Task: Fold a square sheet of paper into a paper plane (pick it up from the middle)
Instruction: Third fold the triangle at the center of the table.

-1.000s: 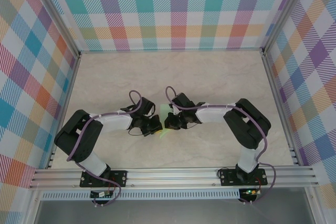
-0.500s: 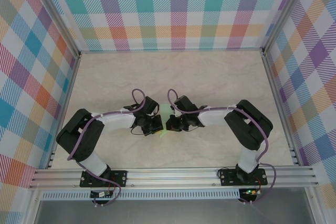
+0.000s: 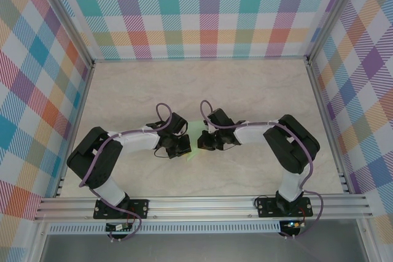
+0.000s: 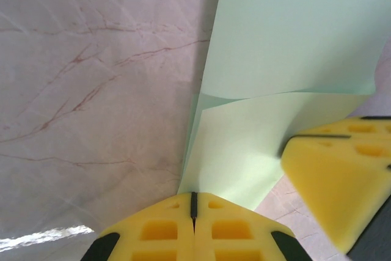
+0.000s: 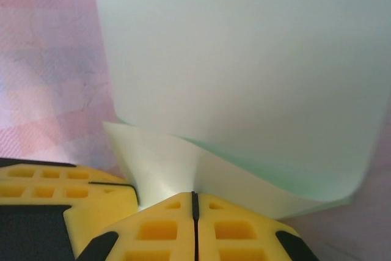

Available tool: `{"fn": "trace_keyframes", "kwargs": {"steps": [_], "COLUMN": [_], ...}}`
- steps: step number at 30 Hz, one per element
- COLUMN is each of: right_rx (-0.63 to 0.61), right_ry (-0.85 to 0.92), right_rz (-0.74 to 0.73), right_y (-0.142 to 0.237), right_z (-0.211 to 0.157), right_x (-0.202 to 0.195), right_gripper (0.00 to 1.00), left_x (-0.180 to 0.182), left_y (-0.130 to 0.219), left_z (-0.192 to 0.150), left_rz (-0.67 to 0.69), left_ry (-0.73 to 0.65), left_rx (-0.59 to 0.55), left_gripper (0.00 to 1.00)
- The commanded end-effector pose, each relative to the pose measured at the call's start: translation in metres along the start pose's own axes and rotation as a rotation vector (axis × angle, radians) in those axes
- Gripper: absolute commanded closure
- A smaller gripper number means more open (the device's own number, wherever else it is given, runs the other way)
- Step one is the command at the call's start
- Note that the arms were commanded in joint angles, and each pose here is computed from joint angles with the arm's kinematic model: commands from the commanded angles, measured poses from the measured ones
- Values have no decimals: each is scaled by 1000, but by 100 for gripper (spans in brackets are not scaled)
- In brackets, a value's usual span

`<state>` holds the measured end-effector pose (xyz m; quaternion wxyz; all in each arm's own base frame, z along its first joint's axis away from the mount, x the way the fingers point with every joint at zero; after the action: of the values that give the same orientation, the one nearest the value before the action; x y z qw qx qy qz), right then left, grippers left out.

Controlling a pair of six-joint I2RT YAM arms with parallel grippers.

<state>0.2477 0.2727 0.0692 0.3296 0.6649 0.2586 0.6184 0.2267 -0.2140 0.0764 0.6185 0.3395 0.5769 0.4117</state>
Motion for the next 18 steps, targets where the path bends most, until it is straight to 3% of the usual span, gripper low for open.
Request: {"fn": "trace_keyframes", "kwargs": {"steps": [1,9,18], "right_rx": [-74,-143,-165], "right_ry": [-35,-67,2], "right_rz": [-86,-143,-24], "right_y": [9,27,47], "right_z": [16,39,30], "right_x": [-22,-37,0], "right_gripper": [93,94,93], "left_x": [62,62,59], "left_y": [-18,-19,-19], "left_z": [-38,-37,-36], "left_rz": [333,324,313], "left_ry": [43,39,37], "left_rx": [143,142,140], "left_gripper": [100,100,100]}}
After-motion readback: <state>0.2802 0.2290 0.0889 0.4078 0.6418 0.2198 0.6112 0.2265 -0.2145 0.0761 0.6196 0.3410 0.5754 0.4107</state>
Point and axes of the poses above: each hand's point on the last joint's axis, 136 mm out from that joint toward the fingers, its own y axis back along the fingers, its own x axis along the line the jaws close on, z = x × y, the point moved 7 cm from there along y, back along the fingers, and after that the axes turned 11 degrees about -y, right-handed, at the moved point
